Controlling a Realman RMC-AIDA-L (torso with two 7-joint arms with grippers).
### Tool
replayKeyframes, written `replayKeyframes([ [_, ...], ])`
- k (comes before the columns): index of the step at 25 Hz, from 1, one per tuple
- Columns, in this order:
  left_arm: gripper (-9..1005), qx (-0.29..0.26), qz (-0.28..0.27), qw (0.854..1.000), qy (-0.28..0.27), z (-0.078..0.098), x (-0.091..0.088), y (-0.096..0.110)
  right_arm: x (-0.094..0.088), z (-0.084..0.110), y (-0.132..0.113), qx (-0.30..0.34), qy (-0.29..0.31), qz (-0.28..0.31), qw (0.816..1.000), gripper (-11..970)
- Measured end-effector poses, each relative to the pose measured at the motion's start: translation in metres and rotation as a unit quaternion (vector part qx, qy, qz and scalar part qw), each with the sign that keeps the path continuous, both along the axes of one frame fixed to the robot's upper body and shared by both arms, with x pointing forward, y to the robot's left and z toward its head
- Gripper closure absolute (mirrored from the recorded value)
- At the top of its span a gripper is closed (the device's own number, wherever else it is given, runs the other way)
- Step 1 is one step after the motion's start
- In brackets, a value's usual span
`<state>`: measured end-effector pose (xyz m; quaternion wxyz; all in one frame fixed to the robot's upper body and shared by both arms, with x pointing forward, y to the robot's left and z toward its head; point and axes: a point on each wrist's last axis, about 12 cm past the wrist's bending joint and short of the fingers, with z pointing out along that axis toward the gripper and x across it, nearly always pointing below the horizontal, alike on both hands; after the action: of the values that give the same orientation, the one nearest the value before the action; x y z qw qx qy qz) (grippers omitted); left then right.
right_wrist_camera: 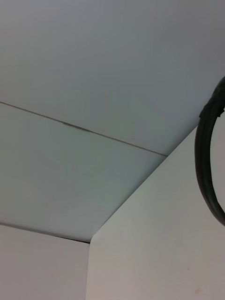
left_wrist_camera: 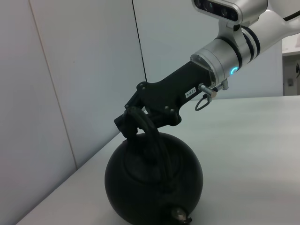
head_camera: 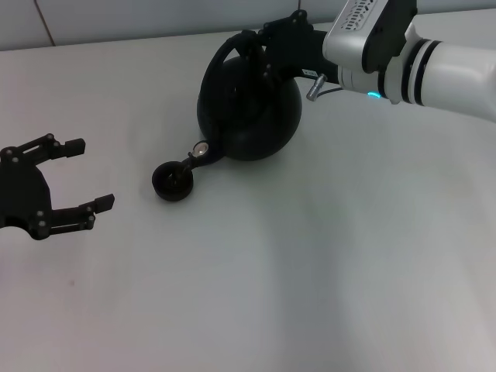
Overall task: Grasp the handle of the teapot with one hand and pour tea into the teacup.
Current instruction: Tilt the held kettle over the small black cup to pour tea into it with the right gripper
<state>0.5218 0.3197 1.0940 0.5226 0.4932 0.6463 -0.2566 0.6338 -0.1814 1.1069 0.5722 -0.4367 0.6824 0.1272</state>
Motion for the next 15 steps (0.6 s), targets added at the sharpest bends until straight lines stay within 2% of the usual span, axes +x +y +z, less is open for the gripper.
replayKeyframes([
  [15, 136, -0.001, 0.0, 1.0, 0.0, -0.0003, -0.0002, -0.0007, 0.0001, 0.0004, 0.0001, 0.0, -0.001, 0.0, 1.0, 847],
])
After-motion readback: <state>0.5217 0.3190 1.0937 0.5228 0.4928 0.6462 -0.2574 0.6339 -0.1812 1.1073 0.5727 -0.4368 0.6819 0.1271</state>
